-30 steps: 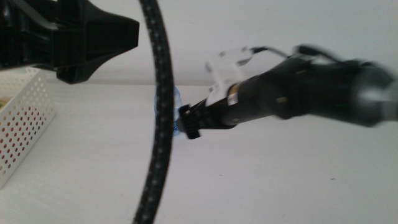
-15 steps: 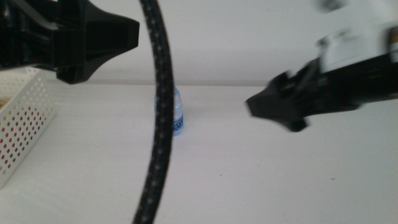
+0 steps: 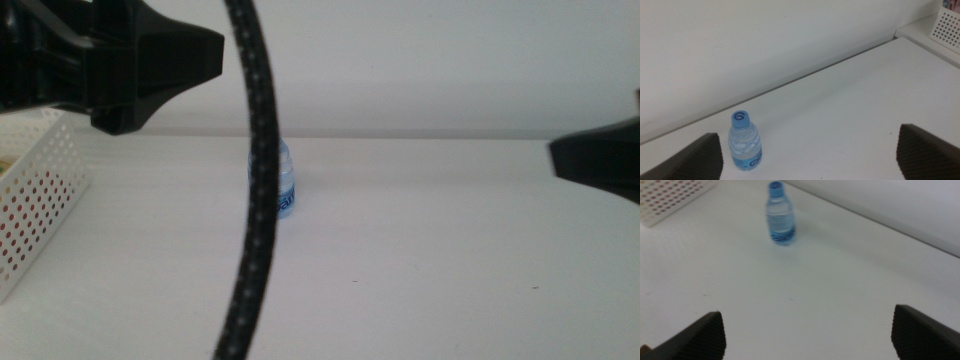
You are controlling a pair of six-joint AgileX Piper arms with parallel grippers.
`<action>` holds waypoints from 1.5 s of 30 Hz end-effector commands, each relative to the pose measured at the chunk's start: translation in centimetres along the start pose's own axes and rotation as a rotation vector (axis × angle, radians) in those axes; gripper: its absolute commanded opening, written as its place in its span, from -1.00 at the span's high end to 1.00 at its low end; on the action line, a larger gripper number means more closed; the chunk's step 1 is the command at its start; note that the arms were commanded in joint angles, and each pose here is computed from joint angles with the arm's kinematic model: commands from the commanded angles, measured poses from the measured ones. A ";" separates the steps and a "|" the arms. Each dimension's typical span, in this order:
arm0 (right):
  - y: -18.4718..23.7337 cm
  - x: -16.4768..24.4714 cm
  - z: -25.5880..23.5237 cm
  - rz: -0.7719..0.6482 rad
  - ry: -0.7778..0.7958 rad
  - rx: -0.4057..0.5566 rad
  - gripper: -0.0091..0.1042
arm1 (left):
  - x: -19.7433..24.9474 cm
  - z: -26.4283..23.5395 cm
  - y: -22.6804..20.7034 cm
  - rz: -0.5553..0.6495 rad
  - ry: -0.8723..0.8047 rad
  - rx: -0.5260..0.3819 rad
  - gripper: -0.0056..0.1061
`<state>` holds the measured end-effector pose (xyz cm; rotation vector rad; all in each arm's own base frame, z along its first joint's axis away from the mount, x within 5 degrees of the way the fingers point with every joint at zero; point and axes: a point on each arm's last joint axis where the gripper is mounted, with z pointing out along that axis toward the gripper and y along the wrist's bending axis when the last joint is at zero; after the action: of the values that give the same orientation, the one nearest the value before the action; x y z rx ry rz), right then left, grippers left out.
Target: Use arms to grab the bottles and put them into the dustbin to the left of the table.
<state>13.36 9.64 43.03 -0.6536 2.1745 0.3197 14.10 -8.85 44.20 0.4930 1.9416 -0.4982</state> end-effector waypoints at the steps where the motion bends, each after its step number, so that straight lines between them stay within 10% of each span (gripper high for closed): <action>1: -0.7 0.8 -0.1 -0.013 0.016 0.022 -0.72 | -0.2 -0.2 -0.2 -0.002 -0.023 0.009 -0.76; 16: 1.5 1.2 -0.5 -0.125 -0.062 -0.140 -0.72 | -0.2 -0.2 -0.2 0.000 -0.023 0.009 -0.76; 45: 1.5 1.2 -0.5 -0.112 -0.064 -0.133 -0.72 | 4.3 3.2 1.0 0.097 -0.071 -0.035 -0.76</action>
<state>11.64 10.30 42.44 -0.8247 2.0669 0.4180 15.36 -9.11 40.01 0.5563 1.8809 -0.3979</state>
